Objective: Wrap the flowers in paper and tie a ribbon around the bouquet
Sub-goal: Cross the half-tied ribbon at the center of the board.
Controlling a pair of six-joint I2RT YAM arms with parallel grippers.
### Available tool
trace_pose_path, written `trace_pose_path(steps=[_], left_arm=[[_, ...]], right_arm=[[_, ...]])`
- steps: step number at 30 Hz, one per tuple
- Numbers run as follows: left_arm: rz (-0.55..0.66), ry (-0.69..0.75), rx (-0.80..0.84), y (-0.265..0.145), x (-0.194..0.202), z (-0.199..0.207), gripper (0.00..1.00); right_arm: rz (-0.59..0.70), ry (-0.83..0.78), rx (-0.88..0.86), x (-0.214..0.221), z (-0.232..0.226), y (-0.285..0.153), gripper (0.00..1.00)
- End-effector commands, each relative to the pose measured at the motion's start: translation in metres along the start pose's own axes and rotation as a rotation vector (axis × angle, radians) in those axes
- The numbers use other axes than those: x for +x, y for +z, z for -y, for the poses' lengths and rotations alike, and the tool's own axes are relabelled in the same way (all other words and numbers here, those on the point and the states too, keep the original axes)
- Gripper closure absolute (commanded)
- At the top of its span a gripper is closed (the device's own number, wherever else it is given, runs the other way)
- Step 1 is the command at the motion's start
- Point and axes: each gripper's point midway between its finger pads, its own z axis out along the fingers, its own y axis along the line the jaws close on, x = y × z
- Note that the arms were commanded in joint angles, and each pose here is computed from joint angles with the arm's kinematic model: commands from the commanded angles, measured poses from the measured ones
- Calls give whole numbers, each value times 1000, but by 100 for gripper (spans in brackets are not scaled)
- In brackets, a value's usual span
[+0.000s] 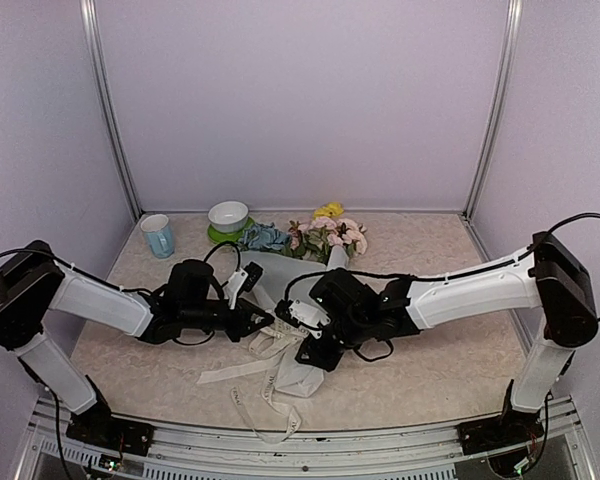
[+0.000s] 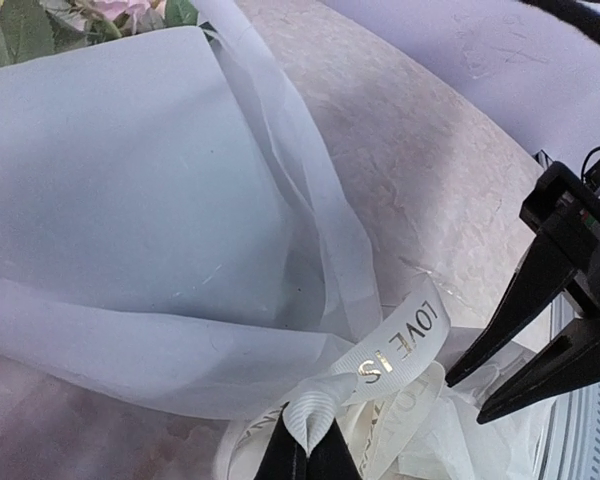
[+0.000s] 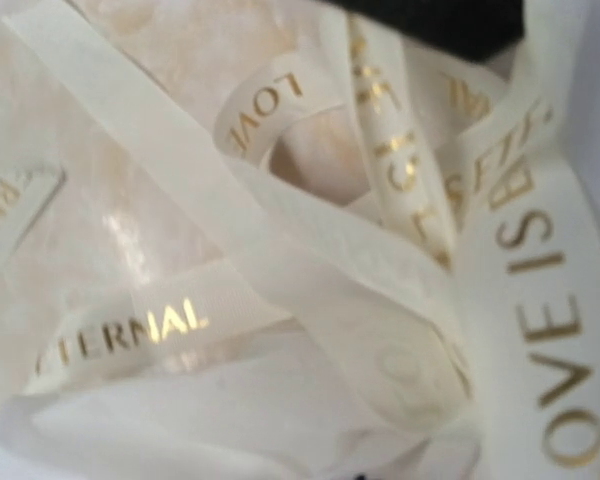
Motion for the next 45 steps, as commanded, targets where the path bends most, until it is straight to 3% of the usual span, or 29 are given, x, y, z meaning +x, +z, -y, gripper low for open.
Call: trace_pose_path(steps=[1,9,13,19,23,28,37,42,45], left_arm=[[78,19,78,2,-21,10,100],[120,-9,155,-7,-24,12,100],[120,-37,184,-4,-21,12,100],[139,-61,174,-12,-18,7,100],[144,-54,199,-15,-18,12,100],[146,-55,205,-17,-17,13,100],[159,-49,211,-19,-21,12,100],[152,-58,208,-18,-19,10,100],[149,-64,212,-17,-19,10,100]], right_arm=[[-133,-23,51,44,11,-9,77],[134,-167,-95,-63,-27,-56,69],[122,-16,15,-87,-1,-45,67],[23,364,136,-68,12,-34,68],[-46,481,213,-62,12,-24,65],[-125,486,250,-53,10,-1,59],[-195,483,298,-36,17,6,66],[-202,455,323,-36,24,12,73],[-180,424,295,-45,21,16,84]])
